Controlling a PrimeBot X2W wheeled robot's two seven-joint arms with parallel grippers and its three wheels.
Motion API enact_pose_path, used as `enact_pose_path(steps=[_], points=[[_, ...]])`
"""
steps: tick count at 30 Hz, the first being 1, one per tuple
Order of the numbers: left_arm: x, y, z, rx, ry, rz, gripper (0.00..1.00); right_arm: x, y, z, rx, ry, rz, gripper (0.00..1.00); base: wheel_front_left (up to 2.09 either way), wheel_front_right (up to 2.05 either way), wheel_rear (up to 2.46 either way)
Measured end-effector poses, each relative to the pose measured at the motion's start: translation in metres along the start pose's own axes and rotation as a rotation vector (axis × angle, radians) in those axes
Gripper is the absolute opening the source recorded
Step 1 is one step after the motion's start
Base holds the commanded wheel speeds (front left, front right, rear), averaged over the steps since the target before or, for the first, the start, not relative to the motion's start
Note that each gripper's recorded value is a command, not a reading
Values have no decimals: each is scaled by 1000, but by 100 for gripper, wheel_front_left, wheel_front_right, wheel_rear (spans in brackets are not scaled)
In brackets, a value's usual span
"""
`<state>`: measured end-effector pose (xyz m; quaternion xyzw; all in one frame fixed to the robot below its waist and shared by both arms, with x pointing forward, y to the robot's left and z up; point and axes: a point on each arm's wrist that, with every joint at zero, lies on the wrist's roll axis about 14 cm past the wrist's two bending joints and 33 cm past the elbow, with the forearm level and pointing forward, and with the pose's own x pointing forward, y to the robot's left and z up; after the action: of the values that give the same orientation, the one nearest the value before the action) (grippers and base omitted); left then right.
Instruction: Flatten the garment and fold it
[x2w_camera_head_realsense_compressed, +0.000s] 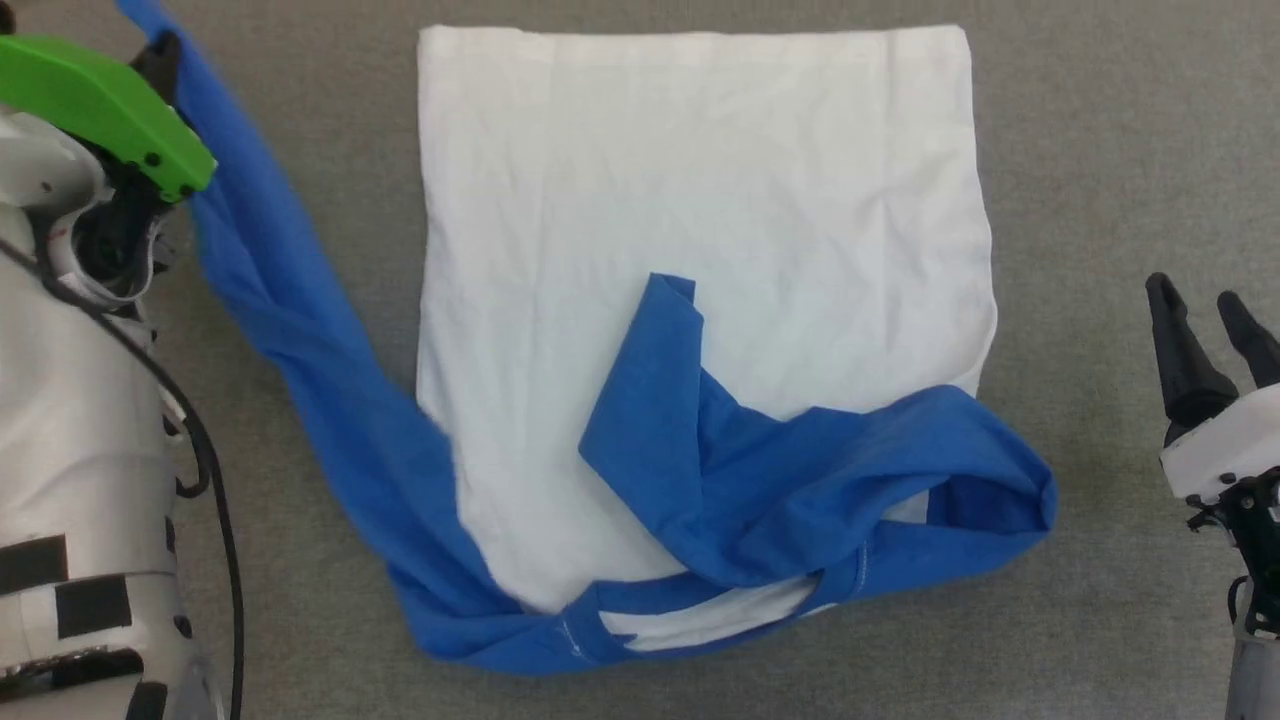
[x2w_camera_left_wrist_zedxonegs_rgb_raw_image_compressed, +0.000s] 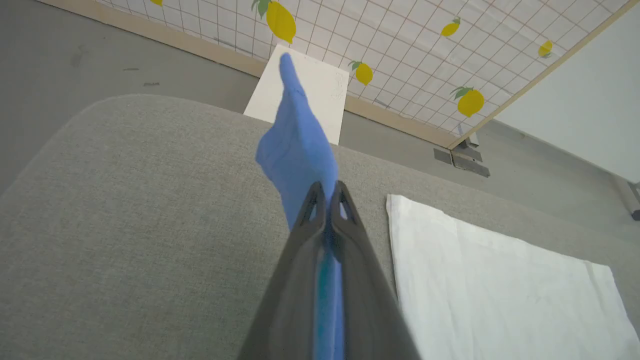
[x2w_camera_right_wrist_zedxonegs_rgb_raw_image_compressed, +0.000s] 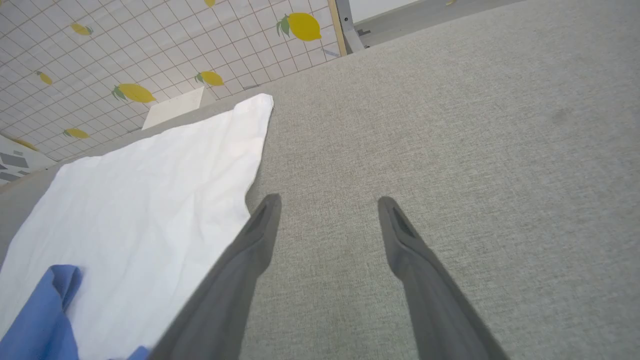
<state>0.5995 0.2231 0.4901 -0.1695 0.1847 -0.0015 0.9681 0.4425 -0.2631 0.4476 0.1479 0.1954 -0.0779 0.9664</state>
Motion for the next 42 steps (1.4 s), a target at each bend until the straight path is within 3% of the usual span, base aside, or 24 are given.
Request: enact_pose_path(steps=[4, 9, 16, 23, 28, 36, 37, 38, 39, 42], points=[[-24, -16, 25, 24, -98, -58, 0, -8, 3, 7, 10, -21, 12, 100, 0, 0, 0], [-62, -87, 29, 101, -128, -256, 0, -23, 3, 16, 24, -53, 16, 100, 0, 0, 0], [-123, -199, -24, 236, -12, -574, 0, -42, 4, 28, 37, -93, 30, 100, 0, 0, 0], [-167, -270, -104, 283, 183, -831, 0, -54, -10, 28, 50, -100, -3, 100, 0, 0, 0], [-192, -284, -180, 355, 402, -925, 0, -59, -22, 21, 65, -88, -32, 100, 0, 0, 0], [-212, -252, -269, 523, 692, -924, 0, -63, -36, 13, 80, -80, -71, 100, 0, 0, 0], [-210, -249, -272, 522, 701, -914, 4, -63, -37, 11, 84, -77, -71, 100, 0, 0, 0], [-209, -247, -273, 521, 704, -907, 43, -63, -37, 10, 85, -75, -72, 100, 0, 0, 0], [-207, -246, -274, 514, 703, -898, 100, -63, -37, 9, 85, -75, -72, 100, 0, 0, 0], [-201, -244, -269, 479, 684, -875, 100, -62, -36, 7, 87, -69, -68, 100, 0, 0, 0]])
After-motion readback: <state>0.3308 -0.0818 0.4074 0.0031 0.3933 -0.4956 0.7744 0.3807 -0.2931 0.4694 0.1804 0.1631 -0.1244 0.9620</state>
